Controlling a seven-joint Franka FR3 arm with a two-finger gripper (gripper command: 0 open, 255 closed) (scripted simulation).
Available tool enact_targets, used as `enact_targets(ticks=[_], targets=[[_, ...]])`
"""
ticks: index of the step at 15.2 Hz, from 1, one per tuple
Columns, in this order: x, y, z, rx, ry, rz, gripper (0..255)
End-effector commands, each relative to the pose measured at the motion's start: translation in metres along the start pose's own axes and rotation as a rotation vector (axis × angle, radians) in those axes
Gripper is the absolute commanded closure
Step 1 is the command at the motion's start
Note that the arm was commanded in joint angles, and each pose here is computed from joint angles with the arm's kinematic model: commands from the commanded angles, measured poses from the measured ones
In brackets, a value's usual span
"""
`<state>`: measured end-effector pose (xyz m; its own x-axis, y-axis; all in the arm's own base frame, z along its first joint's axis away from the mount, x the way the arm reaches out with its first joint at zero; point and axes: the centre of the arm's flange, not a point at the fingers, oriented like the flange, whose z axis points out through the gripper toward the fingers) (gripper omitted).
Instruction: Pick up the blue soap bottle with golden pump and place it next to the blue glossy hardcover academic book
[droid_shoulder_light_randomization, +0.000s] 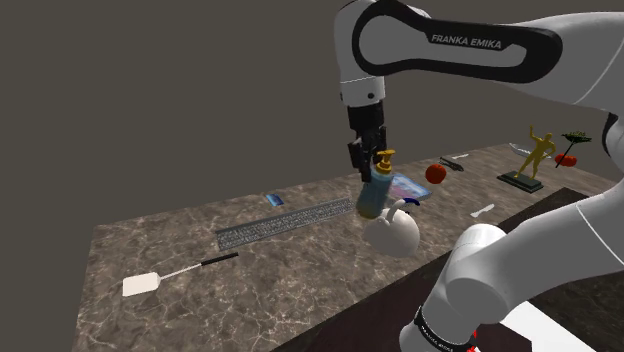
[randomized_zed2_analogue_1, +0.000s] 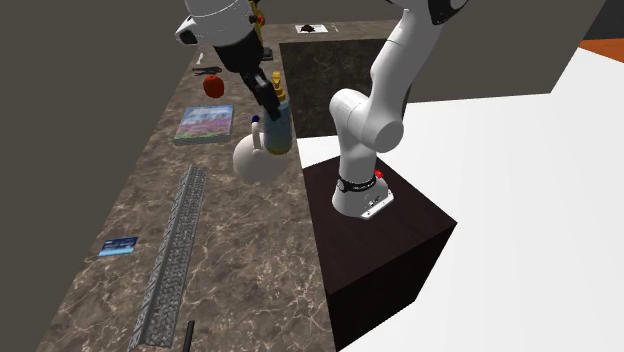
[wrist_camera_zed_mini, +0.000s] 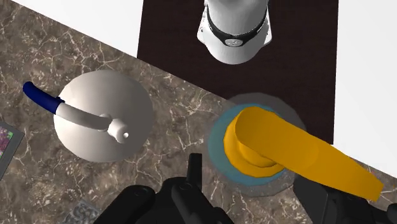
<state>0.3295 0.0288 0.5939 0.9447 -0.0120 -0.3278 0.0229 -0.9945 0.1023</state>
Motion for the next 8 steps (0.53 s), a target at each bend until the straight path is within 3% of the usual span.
enact_targets(ticks=[1,8], targets=[[-0.006,0.024,0.005,0.000,0.000,-0.001,255],[-0.027,0.112,0.022,0.000,0.000,-0.001,255]])
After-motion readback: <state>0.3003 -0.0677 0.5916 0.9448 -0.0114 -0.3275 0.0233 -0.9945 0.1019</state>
